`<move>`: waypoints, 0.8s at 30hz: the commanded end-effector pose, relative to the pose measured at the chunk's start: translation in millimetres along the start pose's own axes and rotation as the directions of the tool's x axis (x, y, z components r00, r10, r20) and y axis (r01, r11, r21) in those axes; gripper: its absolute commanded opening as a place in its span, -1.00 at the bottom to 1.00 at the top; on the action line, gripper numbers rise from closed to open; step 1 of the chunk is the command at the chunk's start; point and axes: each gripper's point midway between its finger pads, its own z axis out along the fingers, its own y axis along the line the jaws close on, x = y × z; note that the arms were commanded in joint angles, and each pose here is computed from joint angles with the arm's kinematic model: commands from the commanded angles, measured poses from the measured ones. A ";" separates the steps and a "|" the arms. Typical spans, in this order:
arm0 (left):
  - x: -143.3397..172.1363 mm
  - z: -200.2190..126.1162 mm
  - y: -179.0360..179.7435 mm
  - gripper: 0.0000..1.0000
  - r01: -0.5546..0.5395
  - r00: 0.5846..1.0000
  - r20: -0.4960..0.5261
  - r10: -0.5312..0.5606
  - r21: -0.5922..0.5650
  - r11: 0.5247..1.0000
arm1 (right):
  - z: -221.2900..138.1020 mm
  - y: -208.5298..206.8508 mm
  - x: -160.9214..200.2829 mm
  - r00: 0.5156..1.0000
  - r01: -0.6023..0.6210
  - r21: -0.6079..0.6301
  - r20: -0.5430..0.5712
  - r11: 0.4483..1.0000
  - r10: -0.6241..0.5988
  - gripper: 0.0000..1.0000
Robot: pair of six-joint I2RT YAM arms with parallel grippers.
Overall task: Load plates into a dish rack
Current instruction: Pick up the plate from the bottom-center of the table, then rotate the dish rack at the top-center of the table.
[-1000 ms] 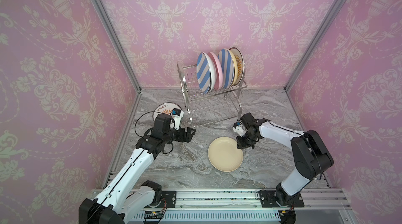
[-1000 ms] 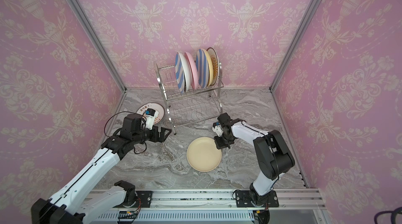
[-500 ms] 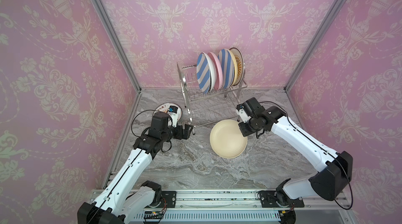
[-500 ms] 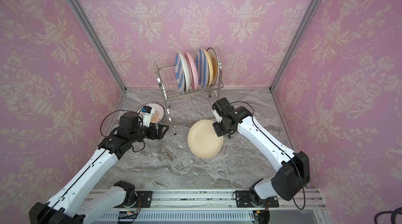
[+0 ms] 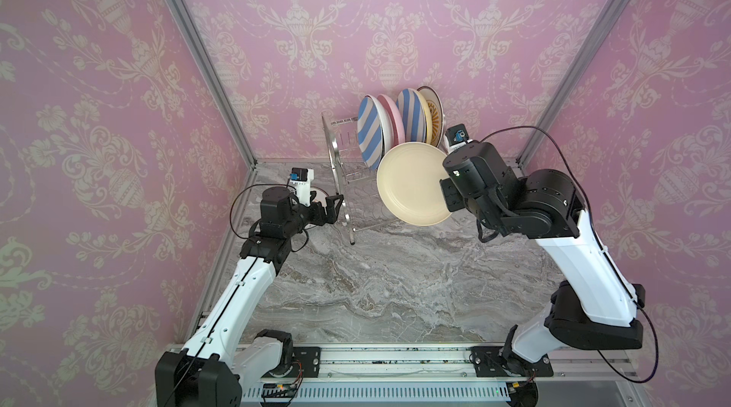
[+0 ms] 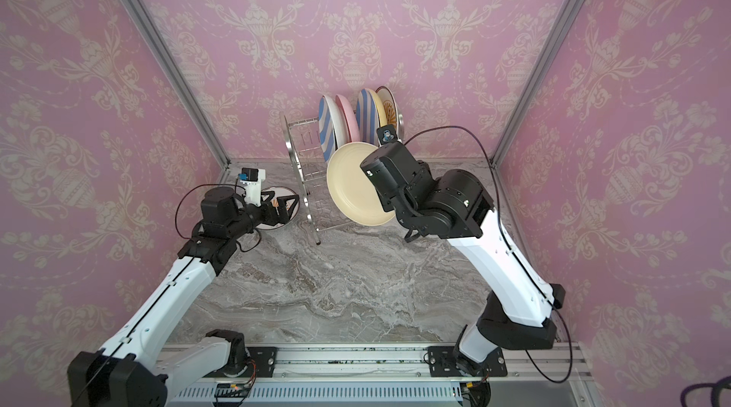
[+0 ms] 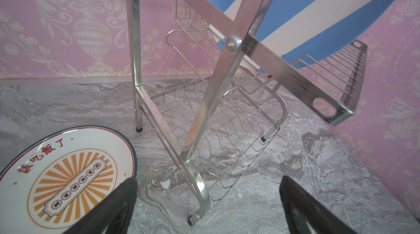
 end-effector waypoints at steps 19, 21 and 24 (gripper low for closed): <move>-15.3 16.5 -36.3 0.99 -0.067 0.994 0.106 0.039 0.274 0.959 | -25.7 43.4 -153.0 0.892 -0.212 0.483 0.451 0.849 -0.034 -1.00; -12.1 9.0 -36.7 0.99 -0.065 0.994 0.100 0.040 0.261 0.963 | -14.5 39.0 -155.5 0.902 -0.220 0.506 0.431 0.834 -0.023 -1.00; -7.5 1.4 -30.8 0.99 -0.049 0.995 0.097 0.029 0.213 0.976 | 7.0 48.5 -154.9 0.915 -0.201 0.509 0.404 0.837 -0.026 -1.00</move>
